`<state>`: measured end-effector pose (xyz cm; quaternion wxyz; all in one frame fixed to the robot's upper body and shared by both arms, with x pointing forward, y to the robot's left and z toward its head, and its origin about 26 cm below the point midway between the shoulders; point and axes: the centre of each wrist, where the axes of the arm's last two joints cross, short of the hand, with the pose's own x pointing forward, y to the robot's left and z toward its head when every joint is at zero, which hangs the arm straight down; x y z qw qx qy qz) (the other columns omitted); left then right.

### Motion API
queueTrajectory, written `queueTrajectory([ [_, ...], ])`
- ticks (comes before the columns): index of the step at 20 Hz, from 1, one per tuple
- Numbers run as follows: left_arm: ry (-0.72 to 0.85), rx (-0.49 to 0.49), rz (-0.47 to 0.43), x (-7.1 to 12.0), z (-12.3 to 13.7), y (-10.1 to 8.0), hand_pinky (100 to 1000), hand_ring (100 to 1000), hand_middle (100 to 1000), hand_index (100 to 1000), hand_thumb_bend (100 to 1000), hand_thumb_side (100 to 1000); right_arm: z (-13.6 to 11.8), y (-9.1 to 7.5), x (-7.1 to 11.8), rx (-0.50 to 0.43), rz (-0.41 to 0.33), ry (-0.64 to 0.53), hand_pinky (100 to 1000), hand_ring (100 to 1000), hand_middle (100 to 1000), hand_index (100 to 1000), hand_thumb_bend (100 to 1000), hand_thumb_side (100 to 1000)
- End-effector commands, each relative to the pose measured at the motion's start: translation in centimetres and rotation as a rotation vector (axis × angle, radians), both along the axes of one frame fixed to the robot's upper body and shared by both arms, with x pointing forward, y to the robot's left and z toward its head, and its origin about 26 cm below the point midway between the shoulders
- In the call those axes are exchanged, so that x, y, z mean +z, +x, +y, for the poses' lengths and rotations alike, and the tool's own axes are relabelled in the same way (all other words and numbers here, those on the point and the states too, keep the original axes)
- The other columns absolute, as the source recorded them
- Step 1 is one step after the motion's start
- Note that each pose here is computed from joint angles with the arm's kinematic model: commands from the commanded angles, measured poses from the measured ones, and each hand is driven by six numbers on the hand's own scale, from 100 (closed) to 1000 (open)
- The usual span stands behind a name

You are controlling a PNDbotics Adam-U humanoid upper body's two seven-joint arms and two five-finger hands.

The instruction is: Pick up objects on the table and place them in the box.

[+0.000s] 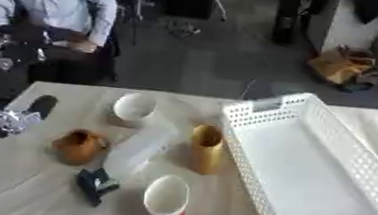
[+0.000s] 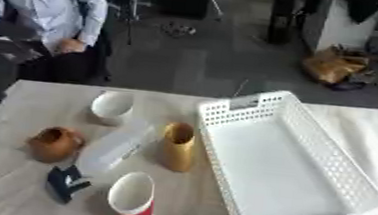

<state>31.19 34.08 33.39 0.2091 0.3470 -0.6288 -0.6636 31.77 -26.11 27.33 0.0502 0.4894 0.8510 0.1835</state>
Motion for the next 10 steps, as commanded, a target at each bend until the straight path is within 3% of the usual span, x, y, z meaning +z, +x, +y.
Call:
queueTrajectory([
  [1, 0.088, 0.076, 0.123, 1.7, 1.1, 0.9, 1000, 1000, 1000, 1000, 100, 516, 0.0, -0.5, 0.9, -0.002, -0.035, -0.023, 725, 811, 824, 747, 100, 1000],
  [3, 0.076, 0.084, 0.172, 2.0, 1.3, 1.6, 1000, 1000, 1000, 1000, 100, 849, 0.0, -0.5, 0.8, 0.000, -0.034, -0.022, 725, 811, 823, 744, 100, 1000],
  [4, 0.052, 0.070, 0.183, 2.0, 1.4, 2.0, 1000, 1000, 1000, 1000, 100, 849, 0.1, -0.5, 0.8, 0.002, -0.033, -0.021, 725, 811, 823, 744, 100, 1000],
  [5, 0.030, 0.053, 0.163, 2.1, 1.5, 2.2, 1000, 1000, 995, 1000, 100, 502, 0.1, -0.5, 0.8, 0.002, -0.032, -0.021, 725, 810, 821, 741, 100, 1000],
  [6, 0.015, 0.042, 0.137, 2.1, 1.7, 2.4, 1000, 1000, 995, 1000, 100, 502, 0.1, -0.5, 0.9, 0.002, -0.032, -0.021, 725, 810, 821, 741, 100, 1000],
  [7, 0.016, 0.046, 0.113, 1.9, 1.9, 2.6, 1000, 1000, 988, 1000, 100, 362, 0.1, -0.5, 0.8, 0.003, -0.031, -0.019, 724, 810, 820, 736, 100, 1000],
  [10, 0.024, 0.066, 0.096, 1.0, 2.4, 3.7, 1000, 1000, 1000, 1000, 100, 375, 0.1, -0.5, 0.8, 0.006, -0.029, -0.016, 724, 810, 819, 733, 100, 1000],
])
